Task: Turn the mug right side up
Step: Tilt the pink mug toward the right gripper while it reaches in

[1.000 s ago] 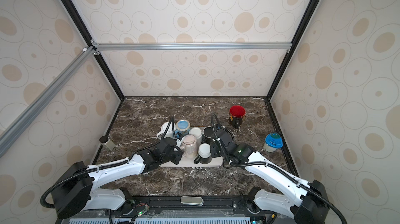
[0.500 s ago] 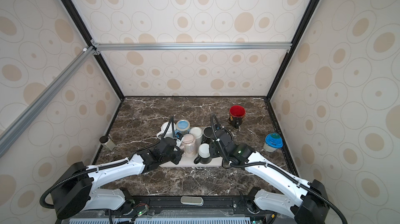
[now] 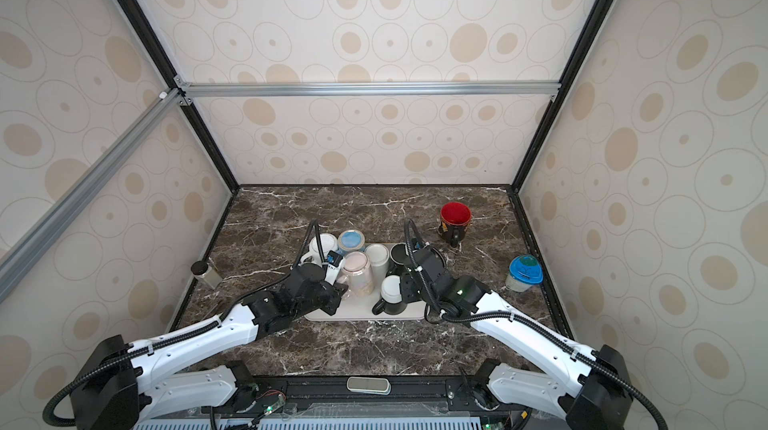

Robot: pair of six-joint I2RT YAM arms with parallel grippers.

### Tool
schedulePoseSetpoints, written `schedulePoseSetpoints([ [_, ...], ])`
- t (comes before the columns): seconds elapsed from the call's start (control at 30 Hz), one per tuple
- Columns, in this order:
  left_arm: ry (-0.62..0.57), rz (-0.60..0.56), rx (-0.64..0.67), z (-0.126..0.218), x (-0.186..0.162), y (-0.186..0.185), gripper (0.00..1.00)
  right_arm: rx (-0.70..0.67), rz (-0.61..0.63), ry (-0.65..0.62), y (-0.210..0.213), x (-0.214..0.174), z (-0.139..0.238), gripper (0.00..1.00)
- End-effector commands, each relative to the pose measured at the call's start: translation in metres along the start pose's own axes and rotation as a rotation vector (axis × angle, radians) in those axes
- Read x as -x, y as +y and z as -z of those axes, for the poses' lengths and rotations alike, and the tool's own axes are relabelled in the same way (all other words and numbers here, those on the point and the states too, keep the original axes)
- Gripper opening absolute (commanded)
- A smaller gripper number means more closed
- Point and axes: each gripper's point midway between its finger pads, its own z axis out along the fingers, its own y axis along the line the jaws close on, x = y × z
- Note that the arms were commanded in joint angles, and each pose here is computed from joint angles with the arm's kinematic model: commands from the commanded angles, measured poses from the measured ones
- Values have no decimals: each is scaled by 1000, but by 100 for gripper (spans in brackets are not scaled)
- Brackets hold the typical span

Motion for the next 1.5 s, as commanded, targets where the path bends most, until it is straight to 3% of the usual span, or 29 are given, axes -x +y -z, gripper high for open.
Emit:
schedulePoseSetpoints([
  [0.0,-240,48,-80,39,69,-17,0,56,-18,-42,9,7,13,30],
  [0.33,-581,166,-330,121,140,-34,0,451,-81,-196,62,24,56,35],
  [0.57,-785,271,-686,172,171,-45,0,701,-131,-244,94,34,85,45],
  [0.77,-867,416,-1038,199,168,-49,0,830,-193,-275,114,49,90,55],
  [1.0,-891,563,-1272,205,161,-44,0,874,-258,-317,126,74,87,61],
  [1.47,-871,592,-1275,193,159,-42,0,871,-282,-334,132,88,76,54],
])
